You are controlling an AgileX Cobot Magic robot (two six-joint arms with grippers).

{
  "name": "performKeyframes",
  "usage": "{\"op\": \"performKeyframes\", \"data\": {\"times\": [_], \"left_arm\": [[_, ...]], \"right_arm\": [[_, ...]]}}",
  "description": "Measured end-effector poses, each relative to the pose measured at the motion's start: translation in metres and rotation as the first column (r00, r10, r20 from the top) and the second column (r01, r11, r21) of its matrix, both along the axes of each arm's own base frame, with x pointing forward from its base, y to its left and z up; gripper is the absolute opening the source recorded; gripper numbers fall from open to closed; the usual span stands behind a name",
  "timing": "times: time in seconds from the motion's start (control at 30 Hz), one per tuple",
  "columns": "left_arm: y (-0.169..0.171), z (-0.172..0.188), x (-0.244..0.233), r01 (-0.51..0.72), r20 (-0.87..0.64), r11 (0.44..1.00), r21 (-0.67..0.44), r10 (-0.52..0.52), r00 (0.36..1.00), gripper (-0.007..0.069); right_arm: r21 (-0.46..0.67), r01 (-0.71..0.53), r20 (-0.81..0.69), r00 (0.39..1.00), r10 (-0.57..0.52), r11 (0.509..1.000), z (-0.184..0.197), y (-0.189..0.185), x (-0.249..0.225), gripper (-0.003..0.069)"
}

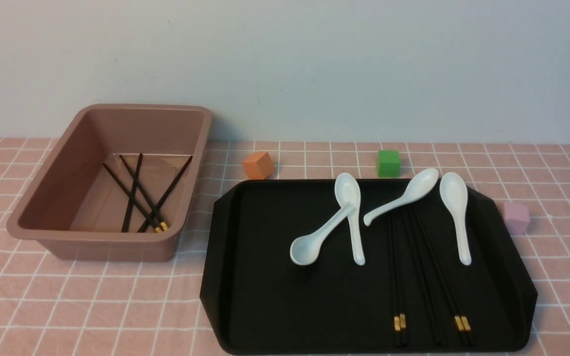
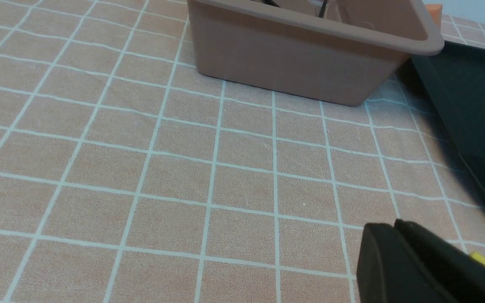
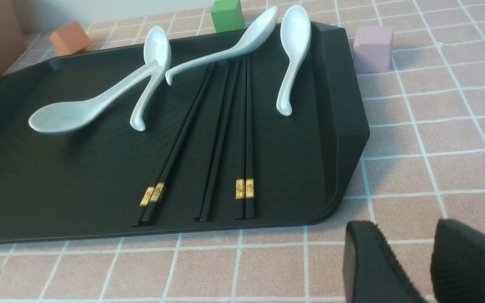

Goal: On pink tablecloth take chopsticks from black tray and put them in box.
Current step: 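Move the gripper over the chopsticks on the black tray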

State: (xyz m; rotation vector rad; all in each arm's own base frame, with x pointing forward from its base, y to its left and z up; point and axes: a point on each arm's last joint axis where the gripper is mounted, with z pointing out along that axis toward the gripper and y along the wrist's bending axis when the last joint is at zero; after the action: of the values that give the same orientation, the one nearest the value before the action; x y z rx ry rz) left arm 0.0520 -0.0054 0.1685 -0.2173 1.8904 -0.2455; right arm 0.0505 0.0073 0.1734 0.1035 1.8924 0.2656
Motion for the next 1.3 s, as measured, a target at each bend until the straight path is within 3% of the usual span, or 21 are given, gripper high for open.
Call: {"op": "performKeyframes", "data": {"times": [0.53, 0.73, 0.9, 1.0, 1.17, 1.3], "left_arm": [[0.000, 0.000, 0.000, 0.000, 0.000, 1.000, 0.000, 0.000, 1.000, 0.0051], [0.000, 0.000, 0.000, 0.000, 0.000, 1.000, 0.000, 0.000, 1.000, 0.0060], [0.000, 0.000, 0.000, 0.000, 0.000, 1.000, 0.000, 0.000, 1.000, 0.0066], [0.000, 0.000, 0.000, 0.000, 0.000, 1.000, 0.000, 0.000, 1.000, 0.0069], [0.000, 0.000, 0.000, 0.000, 0.000, 1.000, 0.000, 0.000, 1.000, 0.0074], [0.000, 0.000, 0.000, 0.000, 0.000, 1.000, 0.000, 0.000, 1.000, 0.0079]], "right_arm": [[0.013, 0.003, 0.042, 0.999, -0.004, 1.000, 0.002, 0.000, 0.001, 0.0240], [0.175, -0.003, 0.277, 0.960, -0.047, 0.984, 0.024, 0.001, 0.005, 0.0240], [0.309, -0.025, 0.362, 0.928, -0.093, 0.951, 0.035, 0.000, 0.005, 0.0240], [0.380, -0.024, 0.321, 0.941, -0.107, 0.925, 0.041, 0.000, 0.004, 0.0240], [0.333, 0.030, 0.136, 0.988, -0.079, 0.943, 0.082, 0.003, 0.010, 0.0240], [0.070, 0.016, -0.235, 0.972, 0.001, 0.997, 0.120, 0.008, 0.038, 0.0240]]}}
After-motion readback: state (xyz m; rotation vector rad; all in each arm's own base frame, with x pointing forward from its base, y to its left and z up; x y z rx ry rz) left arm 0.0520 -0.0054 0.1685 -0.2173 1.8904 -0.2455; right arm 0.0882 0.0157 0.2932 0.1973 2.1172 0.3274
